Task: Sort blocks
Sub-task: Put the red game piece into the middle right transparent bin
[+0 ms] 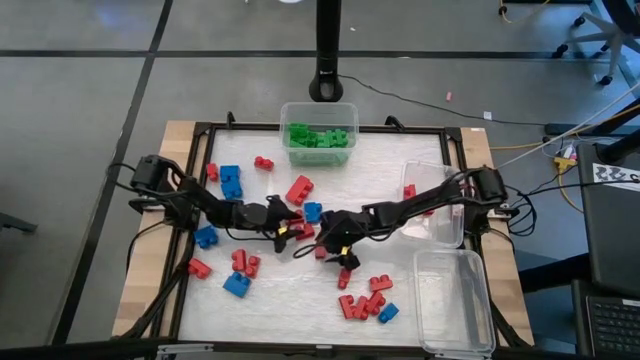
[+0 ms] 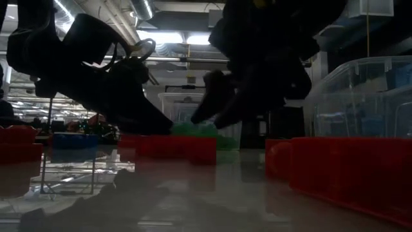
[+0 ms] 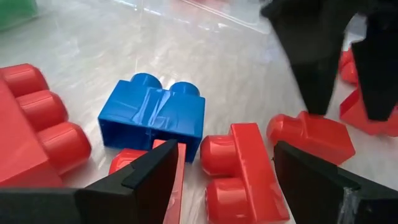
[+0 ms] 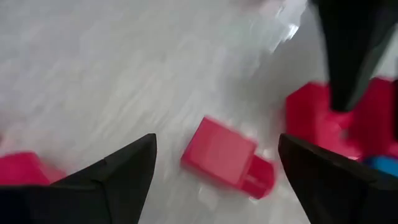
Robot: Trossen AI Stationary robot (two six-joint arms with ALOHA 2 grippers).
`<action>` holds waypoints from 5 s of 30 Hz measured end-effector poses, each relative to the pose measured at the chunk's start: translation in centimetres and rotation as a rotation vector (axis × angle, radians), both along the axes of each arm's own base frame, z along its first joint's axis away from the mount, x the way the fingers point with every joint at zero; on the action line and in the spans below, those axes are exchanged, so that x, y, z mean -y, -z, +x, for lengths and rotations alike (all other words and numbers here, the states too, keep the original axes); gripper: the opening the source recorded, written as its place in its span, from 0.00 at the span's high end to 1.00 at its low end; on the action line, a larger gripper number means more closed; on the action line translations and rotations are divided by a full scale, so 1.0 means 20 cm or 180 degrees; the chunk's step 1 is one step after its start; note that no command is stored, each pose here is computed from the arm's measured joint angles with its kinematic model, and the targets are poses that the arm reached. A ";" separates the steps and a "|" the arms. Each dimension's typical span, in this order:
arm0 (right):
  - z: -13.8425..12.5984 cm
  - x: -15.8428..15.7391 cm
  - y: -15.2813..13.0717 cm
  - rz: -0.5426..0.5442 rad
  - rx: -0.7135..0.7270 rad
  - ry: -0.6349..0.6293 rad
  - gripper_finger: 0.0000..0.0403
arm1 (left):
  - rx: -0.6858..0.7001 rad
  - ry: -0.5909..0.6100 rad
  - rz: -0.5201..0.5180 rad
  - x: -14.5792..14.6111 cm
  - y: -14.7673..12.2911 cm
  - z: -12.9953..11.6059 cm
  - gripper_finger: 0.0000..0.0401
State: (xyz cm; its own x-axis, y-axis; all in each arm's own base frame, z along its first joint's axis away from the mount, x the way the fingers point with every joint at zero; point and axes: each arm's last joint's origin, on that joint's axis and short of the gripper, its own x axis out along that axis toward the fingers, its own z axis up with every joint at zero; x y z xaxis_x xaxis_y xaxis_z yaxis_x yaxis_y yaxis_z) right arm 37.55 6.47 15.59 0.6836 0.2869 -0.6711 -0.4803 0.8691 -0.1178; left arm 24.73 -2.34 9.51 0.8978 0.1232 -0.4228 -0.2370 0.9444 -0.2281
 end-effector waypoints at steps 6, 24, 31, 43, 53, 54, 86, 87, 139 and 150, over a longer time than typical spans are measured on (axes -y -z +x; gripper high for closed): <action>0.01 0.00 0.01 -0.0320 0.0172 -0.0235 0.17 | 0.0042 0.0068 -0.0024 0.03 -0.02 -0.01 0.37; 0.06 0.02 0.21 -0.0546 0.0111 -0.0516 0.17 | 0.0035 0.0072 -0.0068 0.03 -0.02 -0.01 0.37; 0.01 0.05 0.16 -0.0334 -0.0291 -0.0197 0.17 | 0.0038 0.0072 -0.0070 0.03 -0.02 -0.01 0.37; 0.03 0.05 0.08 -0.0341 0.0007 -0.0073 0.17 | 0.0041 0.0072 -0.0071 0.03 -0.02 -0.01 0.37; 0.06 0.04 0.22 -0.0040 -0.0087 -0.0111 0.28 | 0.0034 0.0063 -0.0089 0.04 -0.02 -0.01 0.37; 0.06 0.04 0.22 -0.0033 -0.0066 -0.0122 0.33 | 0.0033 0.0064 -0.0088 0.04 -0.02 -0.01 0.37; -0.56 0.21 -0.69 -0.1405 0.0041 0.1344 0.66 | 0.0056 0.0035 -0.0157 0.04 -0.03 -0.01 0.37; -0.61 0.22 -0.72 -0.1466 0.0037 0.1491 0.66 | 0.0057 0.0035 -0.0157 0.04 -0.03 -0.01 0.37; -0.76 0.23 -0.75 -0.0639 0.0365 0.1830 0.22 | 0.0043 0.0044 -0.0136 0.04 -0.02 -0.01 0.37; -0.24 0.13 -0.39 -0.0521 0.0683 0.1034 0.22 | -0.0096 0.0038 -0.0025 0.03 -0.01 -0.01 0.37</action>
State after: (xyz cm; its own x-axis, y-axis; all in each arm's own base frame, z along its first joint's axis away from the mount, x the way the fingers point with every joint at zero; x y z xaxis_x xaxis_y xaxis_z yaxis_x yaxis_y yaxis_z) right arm 32.71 3.78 23.30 0.8501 -0.0650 -0.5226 -0.1342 0.9329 -0.3343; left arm 24.46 -2.92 9.70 0.8861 0.1090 -0.4505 -0.2324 0.9454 -0.2285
